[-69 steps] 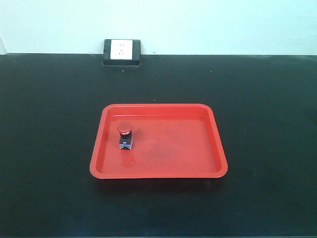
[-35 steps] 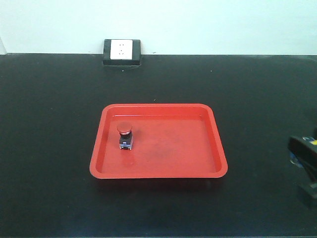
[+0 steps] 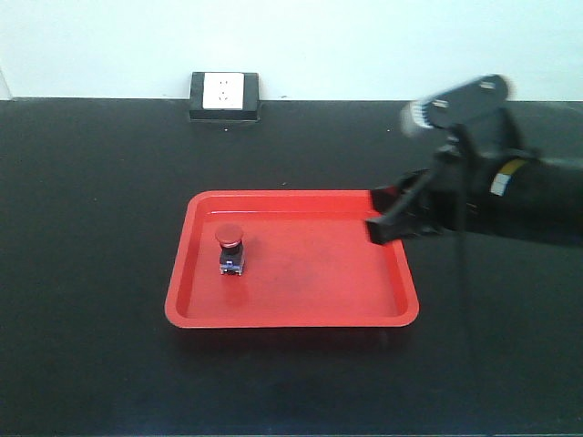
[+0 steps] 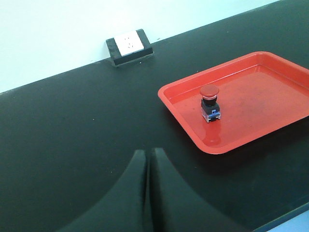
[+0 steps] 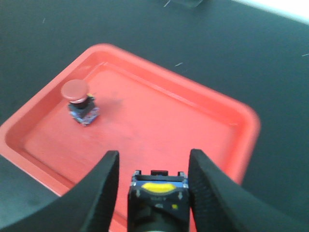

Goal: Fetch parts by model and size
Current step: 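Move the right gripper over the tray beside the red button, then lower the right gripper and release the yellow button in the tray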

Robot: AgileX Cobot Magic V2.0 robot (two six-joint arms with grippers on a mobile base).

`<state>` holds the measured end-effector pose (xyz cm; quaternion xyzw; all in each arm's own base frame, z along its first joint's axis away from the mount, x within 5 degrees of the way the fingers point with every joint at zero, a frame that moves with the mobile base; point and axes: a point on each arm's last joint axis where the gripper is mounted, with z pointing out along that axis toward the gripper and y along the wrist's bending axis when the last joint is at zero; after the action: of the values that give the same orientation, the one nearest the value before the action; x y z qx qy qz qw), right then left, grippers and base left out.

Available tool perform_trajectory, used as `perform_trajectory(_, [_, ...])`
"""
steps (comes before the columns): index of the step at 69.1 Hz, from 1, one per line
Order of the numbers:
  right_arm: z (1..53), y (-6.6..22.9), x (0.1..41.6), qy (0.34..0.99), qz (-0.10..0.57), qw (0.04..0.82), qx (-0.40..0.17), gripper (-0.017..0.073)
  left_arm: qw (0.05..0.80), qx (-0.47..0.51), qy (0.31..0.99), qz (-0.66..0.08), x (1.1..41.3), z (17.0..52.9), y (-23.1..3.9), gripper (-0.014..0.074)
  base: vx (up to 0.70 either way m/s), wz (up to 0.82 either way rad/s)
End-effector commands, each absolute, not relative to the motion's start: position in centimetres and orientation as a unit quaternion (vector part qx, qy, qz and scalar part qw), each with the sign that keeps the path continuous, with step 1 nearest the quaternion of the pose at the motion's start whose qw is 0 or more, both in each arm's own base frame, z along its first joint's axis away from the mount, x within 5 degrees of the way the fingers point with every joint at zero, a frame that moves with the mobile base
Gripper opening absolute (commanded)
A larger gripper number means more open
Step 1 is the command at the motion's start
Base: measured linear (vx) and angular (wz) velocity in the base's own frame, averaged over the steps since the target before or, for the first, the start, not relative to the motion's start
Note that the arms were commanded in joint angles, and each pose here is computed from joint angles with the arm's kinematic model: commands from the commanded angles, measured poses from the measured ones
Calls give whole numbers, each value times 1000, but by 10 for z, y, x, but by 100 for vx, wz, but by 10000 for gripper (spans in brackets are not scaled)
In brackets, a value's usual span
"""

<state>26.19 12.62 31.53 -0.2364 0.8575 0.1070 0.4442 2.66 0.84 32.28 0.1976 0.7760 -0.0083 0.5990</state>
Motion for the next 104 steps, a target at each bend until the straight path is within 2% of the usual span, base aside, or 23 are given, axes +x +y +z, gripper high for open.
perform_trajectory(1, [326, 144, 291, 860, 131, 448, -206, -5, 625, 198, 755, -14, 28, 333, 7, -8, 0, 0])
perform_trajectory(10, [308, 159, 328, 905, 128, 367, -171, -5, 624, 198, 756, -13, 28, 333, 7, -8, 0, 0])
perform_trajectory(17, [293, 165, 351, 937, 93, 303, -149, -5, 624, 198, 756, -13, 28, 333, 7, -6, 0, 0])
perform_trajectory(25, [278, 167, 372, 953, 46, 266, -137, -5, 624, 198, 756, -13, 28, 333, 7, -6, 0, 0])
perform_trajectory(39, [254, 177, 396, 960, 36, 247, -126, -4, 624, 198, 756, -13, 28, 333, 7, -6, 0, 0])
perform_trajectory(61, [211, 184, 410, 967, 29, 217, -130, -2, 623, 198, 756, -13, 28, 333, 7, -6, 0, 0])
perform_trajectory(87, [206, 185, 412, 965, 27, 221, -136, 1, 604, 197, 772, -7, 28, 328, 8, -6, 0, 0])
perform_trajectory(95, [206, 184, 412, 966, 26, 218, -136, 34, 603, 197, 773, -7, 28, 328, 8, -6, 0, 0])
perform_trajectory(104, [206, 184, 411, 966, 26, 218, -136, 131, 603, 197, 773, -7, 28, 328, 8, -6, 0, 0])
